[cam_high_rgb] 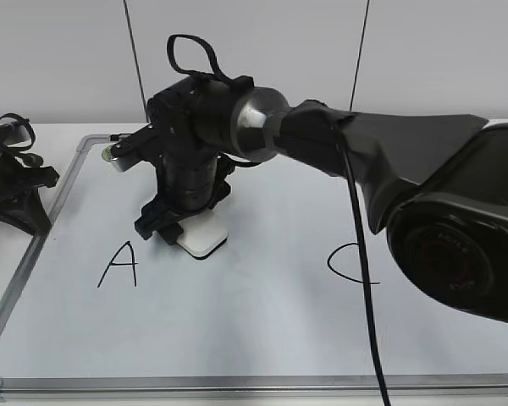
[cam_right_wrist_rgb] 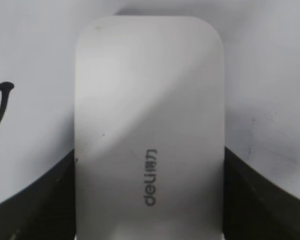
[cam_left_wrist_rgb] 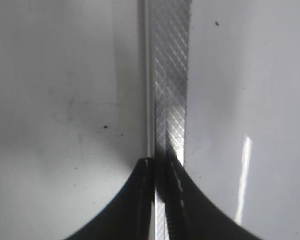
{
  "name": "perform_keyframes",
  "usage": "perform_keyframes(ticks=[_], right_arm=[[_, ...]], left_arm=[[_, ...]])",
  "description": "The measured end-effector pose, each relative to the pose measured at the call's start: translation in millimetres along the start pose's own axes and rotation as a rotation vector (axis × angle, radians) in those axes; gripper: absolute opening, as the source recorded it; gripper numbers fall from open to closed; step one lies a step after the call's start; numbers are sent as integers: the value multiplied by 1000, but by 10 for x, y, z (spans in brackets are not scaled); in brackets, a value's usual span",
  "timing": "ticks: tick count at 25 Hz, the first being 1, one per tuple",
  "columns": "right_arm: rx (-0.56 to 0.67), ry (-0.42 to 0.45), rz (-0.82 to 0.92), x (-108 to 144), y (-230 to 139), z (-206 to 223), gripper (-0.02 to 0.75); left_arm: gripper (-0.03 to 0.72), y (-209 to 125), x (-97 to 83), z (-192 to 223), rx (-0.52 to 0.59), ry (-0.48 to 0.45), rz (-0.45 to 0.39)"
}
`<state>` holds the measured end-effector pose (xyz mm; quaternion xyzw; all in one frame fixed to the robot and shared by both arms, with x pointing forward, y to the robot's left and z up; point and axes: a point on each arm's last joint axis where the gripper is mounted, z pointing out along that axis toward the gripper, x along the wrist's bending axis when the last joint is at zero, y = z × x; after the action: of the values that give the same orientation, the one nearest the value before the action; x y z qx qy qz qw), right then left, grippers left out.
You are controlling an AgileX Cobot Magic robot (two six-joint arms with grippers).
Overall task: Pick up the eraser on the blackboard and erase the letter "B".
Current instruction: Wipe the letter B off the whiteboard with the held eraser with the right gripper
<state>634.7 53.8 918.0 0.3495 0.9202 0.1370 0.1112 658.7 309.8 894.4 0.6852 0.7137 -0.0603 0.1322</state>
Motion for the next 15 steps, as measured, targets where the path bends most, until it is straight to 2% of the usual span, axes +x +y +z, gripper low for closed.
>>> perform_keyframes(ticks=[5,9,15], right_arm=[[5,-26,-20,-6,-1,-13,539],[49,-46,-13,-109,-43,-112,539],[19,-101,20,-425,-24,-698,539]], left_arm=[[54,0,0,0,0,0,0],[55,0,0,0,0,-1,0],[56,0,0,0,0,-1,0]])
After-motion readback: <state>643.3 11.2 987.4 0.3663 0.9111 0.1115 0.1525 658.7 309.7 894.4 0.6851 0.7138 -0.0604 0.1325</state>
